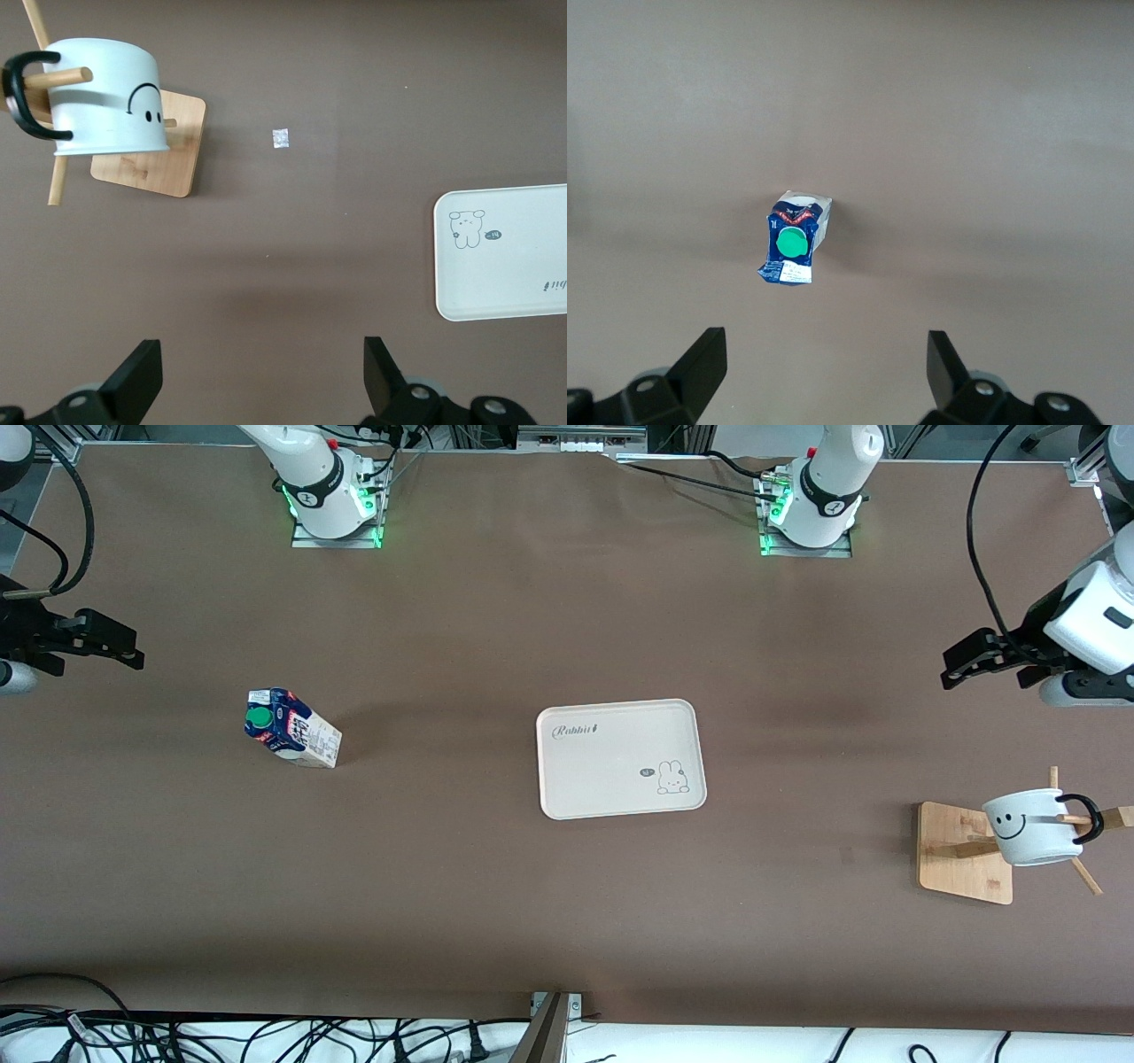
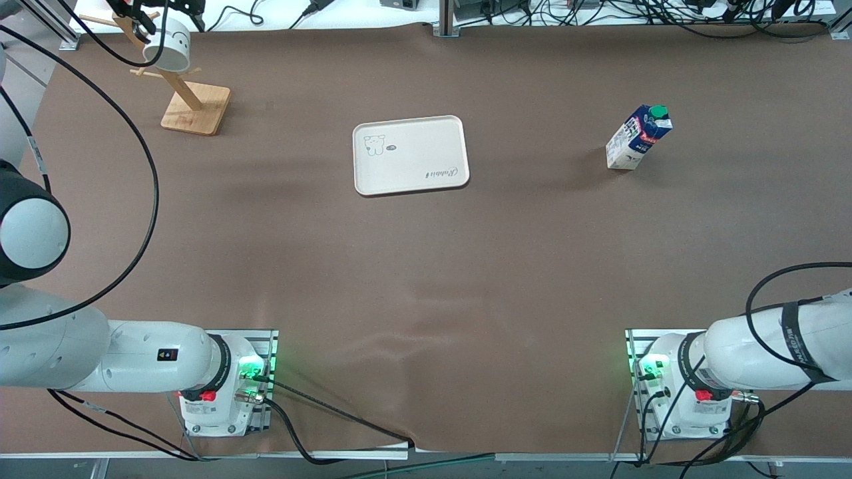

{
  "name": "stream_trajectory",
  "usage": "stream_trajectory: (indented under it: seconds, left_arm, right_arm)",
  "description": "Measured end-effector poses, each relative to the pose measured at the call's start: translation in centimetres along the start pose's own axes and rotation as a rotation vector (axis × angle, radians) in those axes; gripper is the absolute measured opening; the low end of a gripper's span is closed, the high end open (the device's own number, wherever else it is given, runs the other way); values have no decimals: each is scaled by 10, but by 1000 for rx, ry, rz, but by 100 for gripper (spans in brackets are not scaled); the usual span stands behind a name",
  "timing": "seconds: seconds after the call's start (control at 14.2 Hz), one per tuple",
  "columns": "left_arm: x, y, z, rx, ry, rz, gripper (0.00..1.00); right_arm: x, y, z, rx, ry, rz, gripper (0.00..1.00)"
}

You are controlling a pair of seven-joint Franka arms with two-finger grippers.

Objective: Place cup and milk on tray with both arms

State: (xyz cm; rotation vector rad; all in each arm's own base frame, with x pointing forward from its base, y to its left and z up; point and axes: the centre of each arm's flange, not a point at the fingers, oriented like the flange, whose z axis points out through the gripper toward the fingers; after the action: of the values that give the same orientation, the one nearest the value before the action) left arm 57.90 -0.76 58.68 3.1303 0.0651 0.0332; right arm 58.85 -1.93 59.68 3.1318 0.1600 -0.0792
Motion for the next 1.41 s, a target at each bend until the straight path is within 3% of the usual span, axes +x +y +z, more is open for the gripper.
stream_trajectory:
  seconds: [0.35, 1.13, 1.41]
  left_arm:
    - [3, -13, -12, 0, 25, 23, 100]
    - [8, -5, -2, -1, 6, 40, 100]
    - [8, -5, -2, -1, 6, 40, 100]
  right_arm:
    - [0, 0, 0, 0, 0, 1, 100]
    - [2, -2, 4, 8, -9, -2, 100]
    - [3, -2, 22, 17, -76, -3, 100]
